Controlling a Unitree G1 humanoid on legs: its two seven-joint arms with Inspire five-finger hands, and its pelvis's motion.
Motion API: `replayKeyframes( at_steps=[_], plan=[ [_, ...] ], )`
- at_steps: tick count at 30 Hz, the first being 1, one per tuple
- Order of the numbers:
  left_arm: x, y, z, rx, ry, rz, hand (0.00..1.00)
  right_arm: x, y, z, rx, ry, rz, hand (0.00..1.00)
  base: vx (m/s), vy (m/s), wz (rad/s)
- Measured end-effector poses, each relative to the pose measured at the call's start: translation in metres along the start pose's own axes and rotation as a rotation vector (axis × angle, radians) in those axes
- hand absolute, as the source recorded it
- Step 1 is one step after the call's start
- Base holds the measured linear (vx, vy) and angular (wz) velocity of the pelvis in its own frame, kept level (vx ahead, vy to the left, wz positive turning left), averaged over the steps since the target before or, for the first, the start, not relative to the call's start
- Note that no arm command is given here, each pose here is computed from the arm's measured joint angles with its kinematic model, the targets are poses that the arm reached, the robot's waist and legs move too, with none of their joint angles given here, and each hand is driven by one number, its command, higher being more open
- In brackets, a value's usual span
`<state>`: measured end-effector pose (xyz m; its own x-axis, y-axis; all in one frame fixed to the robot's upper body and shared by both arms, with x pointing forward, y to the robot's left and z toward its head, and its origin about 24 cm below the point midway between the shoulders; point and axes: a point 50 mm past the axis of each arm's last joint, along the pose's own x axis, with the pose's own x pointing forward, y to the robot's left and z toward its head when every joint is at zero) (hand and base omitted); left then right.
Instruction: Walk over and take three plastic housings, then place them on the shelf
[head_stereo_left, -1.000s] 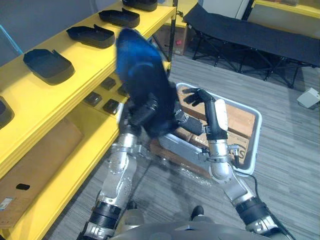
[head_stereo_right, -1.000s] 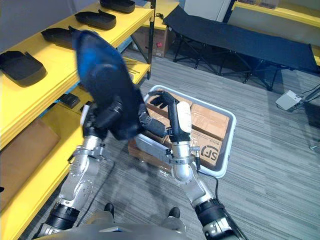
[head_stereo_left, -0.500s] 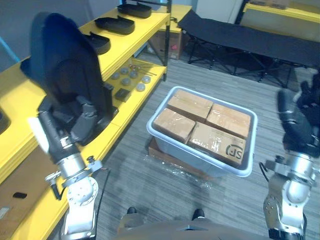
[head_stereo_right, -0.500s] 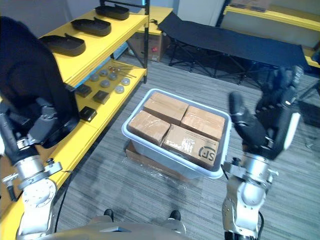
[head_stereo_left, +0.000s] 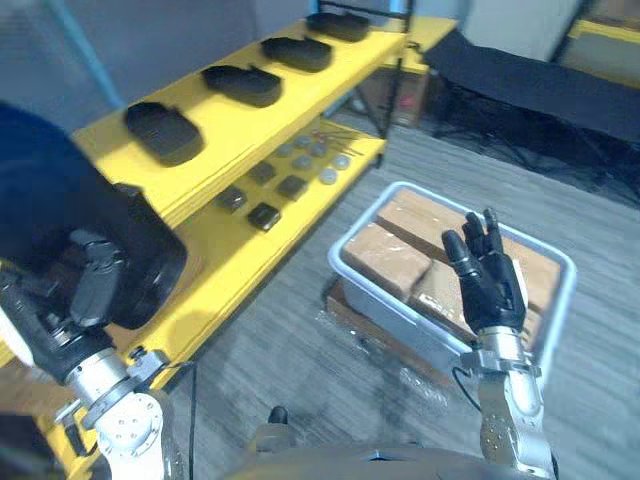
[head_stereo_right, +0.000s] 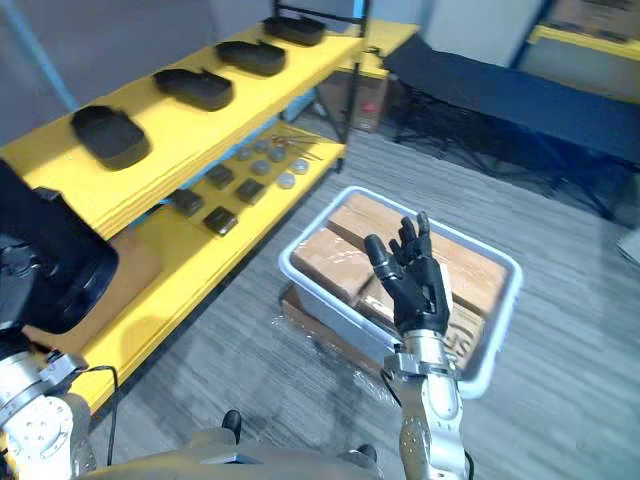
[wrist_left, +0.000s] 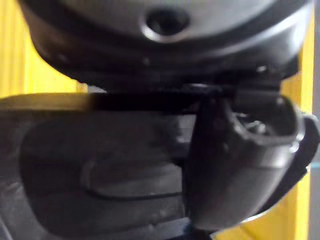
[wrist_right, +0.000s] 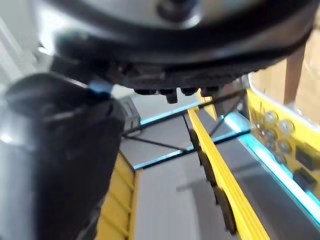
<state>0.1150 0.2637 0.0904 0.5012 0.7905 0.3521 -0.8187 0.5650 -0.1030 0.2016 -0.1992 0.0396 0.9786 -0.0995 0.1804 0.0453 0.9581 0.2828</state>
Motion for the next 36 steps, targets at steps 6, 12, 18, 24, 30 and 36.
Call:
replayKeyframes(
  at_steps=[6,12,18,24,30,36],
  plan=[
    [-0.001,0.023,0.006,-0.076,0.012,-0.007,0.00,0.011,0.000,0.001,-0.040,-0.004,-0.087,1.00,-0.01,-0.004,1.74],
    [-0.006,0.025,0.023,-0.230,-0.039,-0.056,0.00,0.034,0.032,-0.004,-0.031,-0.008,0.003,1.00,-0.01,0.153,0.42],
    [0.002,0.005,0.038,-0.263,-0.161,-0.227,0.00,0.035,0.037,-0.010,-0.059,0.018,-0.055,1.00,-0.05,0.124,-0.06],
    [0.013,-0.020,0.040,-0.304,-0.213,-0.287,0.00,0.024,0.012,-0.011,-0.117,0.036,-0.132,1.00,0.15,0.202,0.62],
    [0.011,-0.043,0.036,-0.383,-0.187,-0.339,0.00,0.027,-0.001,0.022,-0.169,-0.120,-0.126,1.00,0.25,0.083,0.74],
    [0.000,-0.050,0.019,-0.379,-0.076,-0.367,0.00,0.027,0.003,0.043,-0.267,-0.258,-0.126,1.00,0.23,-0.098,0.52]
  ],
)
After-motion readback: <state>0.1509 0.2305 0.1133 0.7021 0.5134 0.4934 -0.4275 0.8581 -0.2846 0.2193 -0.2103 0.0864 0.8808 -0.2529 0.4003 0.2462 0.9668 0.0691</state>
